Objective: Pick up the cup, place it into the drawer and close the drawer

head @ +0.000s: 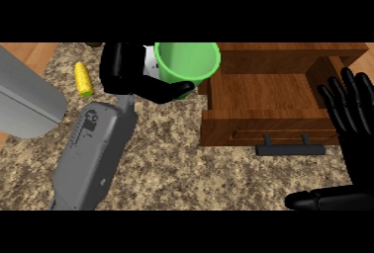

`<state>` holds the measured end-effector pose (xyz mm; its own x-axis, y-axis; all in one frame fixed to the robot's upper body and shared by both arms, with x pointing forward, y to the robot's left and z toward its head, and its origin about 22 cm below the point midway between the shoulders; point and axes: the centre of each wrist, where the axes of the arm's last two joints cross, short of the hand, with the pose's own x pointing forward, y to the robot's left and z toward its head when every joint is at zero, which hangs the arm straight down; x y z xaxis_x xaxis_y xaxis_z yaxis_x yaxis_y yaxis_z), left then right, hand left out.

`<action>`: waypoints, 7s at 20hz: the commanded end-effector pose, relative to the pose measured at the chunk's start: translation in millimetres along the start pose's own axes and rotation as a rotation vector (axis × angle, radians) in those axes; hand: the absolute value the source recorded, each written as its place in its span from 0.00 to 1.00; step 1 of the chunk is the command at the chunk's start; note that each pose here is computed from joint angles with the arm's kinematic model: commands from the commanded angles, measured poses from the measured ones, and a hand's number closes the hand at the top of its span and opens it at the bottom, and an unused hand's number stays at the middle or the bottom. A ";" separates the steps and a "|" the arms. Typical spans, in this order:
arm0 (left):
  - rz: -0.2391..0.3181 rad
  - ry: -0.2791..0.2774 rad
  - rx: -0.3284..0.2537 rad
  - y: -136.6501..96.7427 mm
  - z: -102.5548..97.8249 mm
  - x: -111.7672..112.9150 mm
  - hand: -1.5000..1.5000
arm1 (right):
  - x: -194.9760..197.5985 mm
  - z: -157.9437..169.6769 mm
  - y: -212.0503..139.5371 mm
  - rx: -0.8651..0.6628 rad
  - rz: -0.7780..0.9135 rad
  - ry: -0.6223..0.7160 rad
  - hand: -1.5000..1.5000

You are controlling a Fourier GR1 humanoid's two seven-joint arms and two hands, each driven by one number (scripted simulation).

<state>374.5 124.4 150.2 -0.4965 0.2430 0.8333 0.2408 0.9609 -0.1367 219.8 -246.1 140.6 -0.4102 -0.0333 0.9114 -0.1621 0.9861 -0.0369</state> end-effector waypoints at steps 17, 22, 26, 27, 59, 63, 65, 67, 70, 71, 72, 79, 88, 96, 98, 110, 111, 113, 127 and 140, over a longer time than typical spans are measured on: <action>-0.114 0.134 -0.020 -77.3 -76.7 -11.1 1.00 | -10.6 2.5 -18.6 0.002 -0.007 -0.002 0.00; -0.125 0.172 -0.031 -83.2 -54.5 -39.7 1.00 | -17.3 -0.5 -17.3 0.005 0.014 0.006 0.00; -0.162 0.209 -0.018 -69.6 -57.7 -59.1 1.00 | -3.8 -4.6 -4.6 0.022 -0.015 -0.017 0.00; -0.166 0.225 -0.040 -84.3 -59.2 -51.6 1.00 | -17.6 -5.2 -6.5 0.022 -0.001 -0.002 0.00; -0.100 0.130 -0.070 -113.2 -58.2 -46.8 0.00 | -14.2 -14.0 -5.9 0.093 -0.136 -0.029 0.00; -0.011 0.170 -0.071 -108.4 -51.4 -49.1 0.00 | 4.5 -7.3 -27.8 0.116 -0.123 -0.027 1.00; -0.026 0.159 -0.021 -89.9 -59.7 -43.8 0.00 | 6.3 -3.5 -32.1 0.132 -0.076 -0.022 1.00; -0.002 0.162 -0.014 -79.8 -51.2 -42.2 0.00 | 2.7 3.5 -25.0 0.218 -0.014 0.008 1.00; 0.018 0.147 0.037 -70.1 -47.4 -34.3 0.00 | 9.1 13.6 -28.6 0.258 0.106 0.021 1.00; 0.031 0.182 0.069 -53.3 -37.3 -43.7 0.00 | 18.4 9.5 -32.6 0.262 0.147 0.022 1.00; 0.008 0.169 0.091 -31.2 -37.6 -38.3 0.00 | 28.6 11.5 -26.5 0.267 0.147 0.016 1.00; 0.010 0.196 0.139 27.4 12.6 -26.7 0.00 | 1.9 9.2 -22.0 0.308 0.294 0.099 1.00; 0.043 0.207 0.169 104.8 83.8 -3.5 0.00 | -23.7 -1.7 -15.8 0.344 0.452 0.150 1.00; 0.039 0.214 0.165 130.8 118.3 12.2 0.00 | -70.2 -11.9 11.4 0.499 0.816 0.154 1.00; 0.018 0.196 0.189 136.6 132.3 1.3 0.00 | -79.8 -17.8 10.1 0.517 0.844 0.130 1.00; 0.041 0.205 0.198 178.4 159.0 22.5 0.00 | -174.1 -32.6 27.6 0.592 0.958 0.246 0.00; 0.054 0.196 0.211 167.4 163.4 19.2 0.00 | -171.1 -49.5 19.7 0.580 0.955 0.276 0.00; 0.033 0.223 0.201 188.6 191.0 24.5 0.00 | -182.9 -37.4 26.4 0.599 0.951 0.283 0.00; 0.110 0.205 0.152 190.6 175.1 19.3 0.00 | -200.5 -124.3 -23.1 0.555 0.862 0.327 0.00; 0.070 0.203 0.134 198.2 176.3 11.6 0.00 | -168.0 -150.3 -74.8 0.510 0.863 0.360 0.00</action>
<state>269.3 343.7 39.8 -0.2948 0.2967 0.9083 0.1487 0.9532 -0.2631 420.9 -267.3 15.9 -0.3712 0.6829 0.6292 -0.4379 0.4687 -0.7671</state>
